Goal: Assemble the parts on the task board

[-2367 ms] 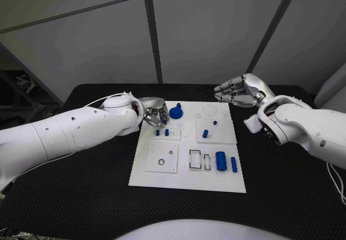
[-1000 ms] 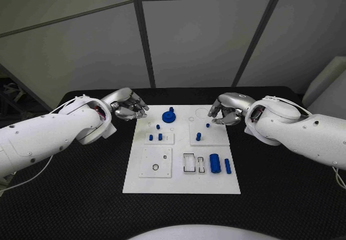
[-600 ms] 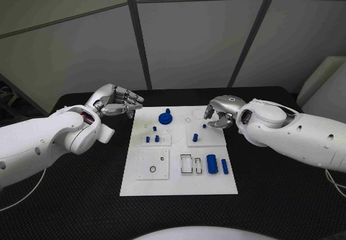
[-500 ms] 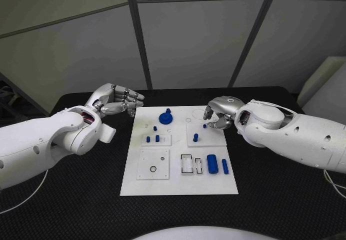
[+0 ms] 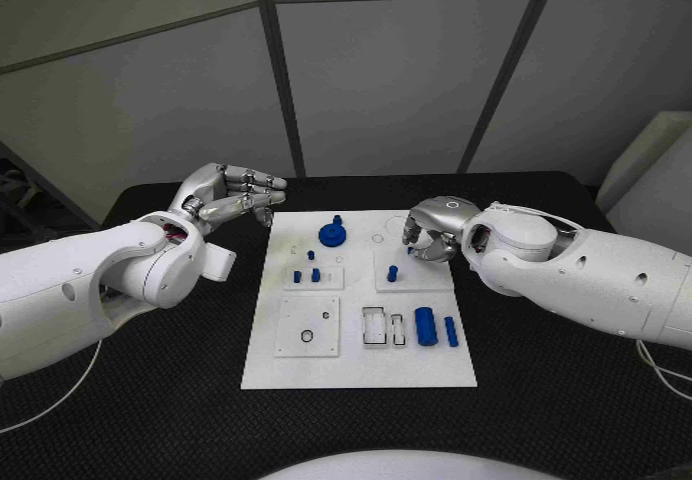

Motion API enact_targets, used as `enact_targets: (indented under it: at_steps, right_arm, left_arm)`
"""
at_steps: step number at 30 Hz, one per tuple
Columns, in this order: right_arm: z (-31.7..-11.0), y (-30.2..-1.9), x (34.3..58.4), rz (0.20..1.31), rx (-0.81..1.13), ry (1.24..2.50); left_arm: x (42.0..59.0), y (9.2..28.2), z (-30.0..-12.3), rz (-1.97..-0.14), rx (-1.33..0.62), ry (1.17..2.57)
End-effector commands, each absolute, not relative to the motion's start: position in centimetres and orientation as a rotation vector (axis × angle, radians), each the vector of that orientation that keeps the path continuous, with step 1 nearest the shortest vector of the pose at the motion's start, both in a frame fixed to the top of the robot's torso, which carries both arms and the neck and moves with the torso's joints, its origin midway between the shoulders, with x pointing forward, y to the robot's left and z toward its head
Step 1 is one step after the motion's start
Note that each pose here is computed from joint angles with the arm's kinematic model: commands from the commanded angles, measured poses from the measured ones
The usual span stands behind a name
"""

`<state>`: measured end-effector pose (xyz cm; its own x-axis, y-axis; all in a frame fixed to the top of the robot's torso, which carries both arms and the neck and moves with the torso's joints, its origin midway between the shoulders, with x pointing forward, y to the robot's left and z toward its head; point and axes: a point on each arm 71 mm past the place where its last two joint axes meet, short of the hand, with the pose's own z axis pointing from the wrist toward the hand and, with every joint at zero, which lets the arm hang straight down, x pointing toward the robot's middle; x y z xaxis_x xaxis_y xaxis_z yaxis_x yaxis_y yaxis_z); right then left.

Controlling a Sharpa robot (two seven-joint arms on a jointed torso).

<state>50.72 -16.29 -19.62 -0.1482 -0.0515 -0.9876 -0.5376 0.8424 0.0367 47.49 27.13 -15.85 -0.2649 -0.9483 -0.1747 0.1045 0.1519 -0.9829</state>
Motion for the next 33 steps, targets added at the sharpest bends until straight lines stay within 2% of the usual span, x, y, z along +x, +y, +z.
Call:
enact_targets:
  at_steps: [1,23,33]
  right_arm:
    - [-19.84,-16.19,50.74,0.432,-0.484,1.704]
    - [-20.81,-15.87,50.76,0.409,-0.499,1.749]
    - [-20.45,-15.79,50.76,0.421,-0.463,1.689]
  left_arm:
    - [47.53,27.11,-15.66,-1.345,-0.902,1.387]
    - [47.56,27.08,-15.75,-1.342,-0.910,1.398]
    - [47.62,27.12,-15.77,-1.338,-0.911,1.395]
